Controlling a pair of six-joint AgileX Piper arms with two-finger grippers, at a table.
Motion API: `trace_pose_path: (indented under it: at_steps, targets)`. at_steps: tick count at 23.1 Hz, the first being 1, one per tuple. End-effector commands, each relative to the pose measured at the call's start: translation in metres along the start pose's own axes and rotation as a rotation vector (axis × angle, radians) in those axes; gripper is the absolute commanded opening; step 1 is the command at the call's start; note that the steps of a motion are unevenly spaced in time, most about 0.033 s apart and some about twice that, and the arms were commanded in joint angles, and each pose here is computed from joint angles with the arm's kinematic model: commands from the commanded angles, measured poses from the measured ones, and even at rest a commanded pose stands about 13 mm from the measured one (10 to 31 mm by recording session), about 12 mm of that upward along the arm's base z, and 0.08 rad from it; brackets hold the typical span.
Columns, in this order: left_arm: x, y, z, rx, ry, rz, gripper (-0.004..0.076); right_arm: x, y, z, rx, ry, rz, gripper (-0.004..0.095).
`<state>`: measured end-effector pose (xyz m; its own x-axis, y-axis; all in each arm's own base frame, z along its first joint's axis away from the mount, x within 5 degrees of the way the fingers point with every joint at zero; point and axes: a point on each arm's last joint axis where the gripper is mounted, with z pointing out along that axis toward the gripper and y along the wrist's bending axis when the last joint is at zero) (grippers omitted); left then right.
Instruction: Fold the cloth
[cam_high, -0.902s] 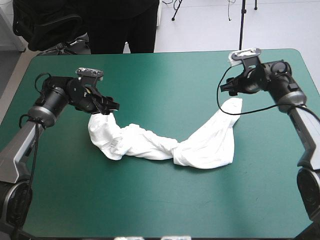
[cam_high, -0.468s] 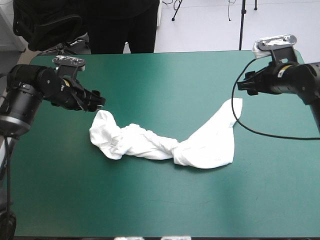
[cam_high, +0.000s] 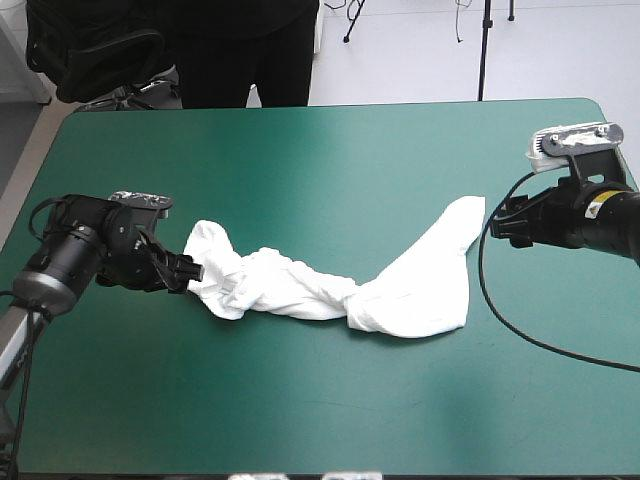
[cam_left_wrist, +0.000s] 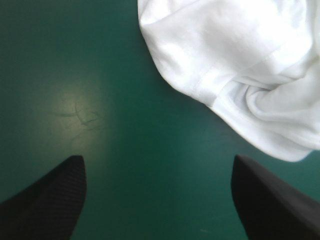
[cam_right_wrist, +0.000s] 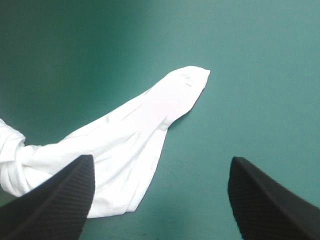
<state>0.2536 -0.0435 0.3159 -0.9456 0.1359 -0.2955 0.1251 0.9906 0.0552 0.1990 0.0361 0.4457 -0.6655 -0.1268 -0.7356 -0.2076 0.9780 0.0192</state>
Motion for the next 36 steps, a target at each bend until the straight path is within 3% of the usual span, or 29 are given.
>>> trace_pose_path:
  at_steps: [1, 14, 18, 22, 24, 28, 36]
  targets:
    - [-0.009, -0.001, 0.012, -0.003, -0.043, -0.015, 0.0545, -0.005, 0.0, -0.012, 0.005, -0.08, -0.008, 0.0698]
    - [-0.042, 0.002, 0.094, 0.133, 0.001, -0.137, 0.0431, 0.002, -0.002, 0.005, 0.019, -0.028, -0.012, 0.0698]
    - [-0.043, 0.001, 0.106, 0.141, 0.023, -0.13, 0.0294, 0.008, -0.009, 0.047, 0.061, 0.062, -0.024, 0.0698]
    - [-0.044, 0.0, 0.115, 0.14, 0.041, -0.129, 0.0073, -0.002, -0.014, 0.114, 0.075, 0.091, 0.032, 0.0698]
    - [-0.044, 0.0, 0.115, 0.14, 0.042, -0.129, -0.0001, 0.0, -0.016, 0.15, 0.077, 0.144, 0.058, 0.0698]
    - [-0.044, 0.0, 0.115, 0.14, 0.043, -0.117, -0.0009, 0.018, -0.017, 0.217, 0.057, 0.308, 0.1, 0.0698]
    - [-0.044, -0.001, 0.115, 0.153, 0.045, -0.126, -0.0009, 0.017, -0.016, 0.256, 0.024, 0.356, 0.135, 0.0697]
